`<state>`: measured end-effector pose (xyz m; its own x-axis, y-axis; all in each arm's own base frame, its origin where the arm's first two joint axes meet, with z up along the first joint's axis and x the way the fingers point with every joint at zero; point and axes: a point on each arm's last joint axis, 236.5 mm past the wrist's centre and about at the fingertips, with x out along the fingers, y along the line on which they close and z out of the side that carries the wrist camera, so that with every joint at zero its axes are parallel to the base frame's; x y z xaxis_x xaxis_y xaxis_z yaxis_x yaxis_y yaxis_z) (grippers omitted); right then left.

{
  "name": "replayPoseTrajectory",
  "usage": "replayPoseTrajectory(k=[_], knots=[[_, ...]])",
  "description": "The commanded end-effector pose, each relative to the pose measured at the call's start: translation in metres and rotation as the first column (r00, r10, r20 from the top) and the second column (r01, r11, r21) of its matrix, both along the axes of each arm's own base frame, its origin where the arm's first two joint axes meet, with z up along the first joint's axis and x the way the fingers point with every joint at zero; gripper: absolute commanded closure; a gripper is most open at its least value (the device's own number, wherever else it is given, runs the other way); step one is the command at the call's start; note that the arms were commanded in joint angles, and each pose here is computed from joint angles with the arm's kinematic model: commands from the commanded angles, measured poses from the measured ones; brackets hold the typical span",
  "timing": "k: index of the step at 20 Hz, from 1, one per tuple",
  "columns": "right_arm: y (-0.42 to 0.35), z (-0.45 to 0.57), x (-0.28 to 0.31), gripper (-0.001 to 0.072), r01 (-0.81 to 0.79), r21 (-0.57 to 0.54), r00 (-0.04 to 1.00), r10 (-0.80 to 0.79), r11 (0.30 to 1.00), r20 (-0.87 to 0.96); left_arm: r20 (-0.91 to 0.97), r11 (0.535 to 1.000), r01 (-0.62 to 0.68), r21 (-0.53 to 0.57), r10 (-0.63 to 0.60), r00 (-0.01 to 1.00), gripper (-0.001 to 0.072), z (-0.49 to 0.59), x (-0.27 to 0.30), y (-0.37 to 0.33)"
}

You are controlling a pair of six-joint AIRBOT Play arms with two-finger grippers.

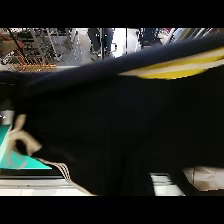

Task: Fold the clothes and pants, and hang the long-sleeved shirts on hangers.

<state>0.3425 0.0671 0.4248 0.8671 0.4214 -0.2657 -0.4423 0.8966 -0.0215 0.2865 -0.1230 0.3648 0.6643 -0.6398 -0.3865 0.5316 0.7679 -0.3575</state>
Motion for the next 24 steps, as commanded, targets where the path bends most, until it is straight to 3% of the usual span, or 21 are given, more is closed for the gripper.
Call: replayPoseTrajectory(k=[1, 4, 6, 8, 12, 14, 17, 22, 24], knots=[[0.020, -0.196, 0.111, 0.0705, -0.084, 0.131, 0.865, 0.138, 0.988, -0.482, -0.354, 0.990, -0.056, -0.133, 0.005, 0.935, 0.0684, -0.146, 0.085, -0.003], [0.023, -0.352, 0.181, 0.0705, 0.058, 0.169, 0.737, 0.072, 0.984, -0.672, -0.543, 0.948, -0.296, -0.120, 0.186, 0.819, 0.0683, -0.300, 0.166, 0.005], [0.018, -0.406, 0.202, 0.0705, 0.162, 0.200, 0.673, 0.040, 0.966, -0.739, -0.633, 0.926, -0.359, -0.118, 0.209, 0.746, 0.0684, -0.362, 0.193, 0.005], [0.018, -0.415, 0.206, 0.0705, 0.173, 0.203, 0.659, 0.040, 0.964, -0.751, -0.673, 0.916, -0.373, -0.148, 0.183, 0.716, 0.0684, -0.382, 0.213, 0.000], [0.026, -0.340, 0.190, 0.0705, 0.055, 0.185, 0.704, 0.093, 0.981, -0.704, -0.589, 0.922, -0.333, -0.199, 0.159, 0.792, 0.0684, -0.327, 0.241, 0.007], [0.033, -0.293, 0.161, 0.0705, -0.027, 0.166, 0.711, 0.135, 0.986, -0.690, -0.591, 0.941, -0.262, -0.213, 0.089, 0.802, 0.0684, -0.303, 0.229, 0.011], [0.059, -0.274, 0.065, 0.0705, -0.188, 0.156, 0.564, 0.236, 0.970, -0.791, -0.693, 0.982, -0.148, -0.114, 0.028, 0.720, 0.0684, -0.320, 0.182, 0.039], [0.128, -0.339, -0.087, 0.0705, -0.282, 0.212, 0.342, 0.304, 0.936, -0.889, -0.817, 0.983, -0.013, 0.183, 0.160, 0.554, 0.0684, -0.385, 0.126, 0.101], [0.144, -0.395, -0.150, 0.0705, -0.259, 0.214, 0.234, 0.276, 0.942, -0.932, -0.838, 0.975, 0.021, 0.222, 0.180, 0.515, 0.0684, -0.402, 0.118, 0.107]])
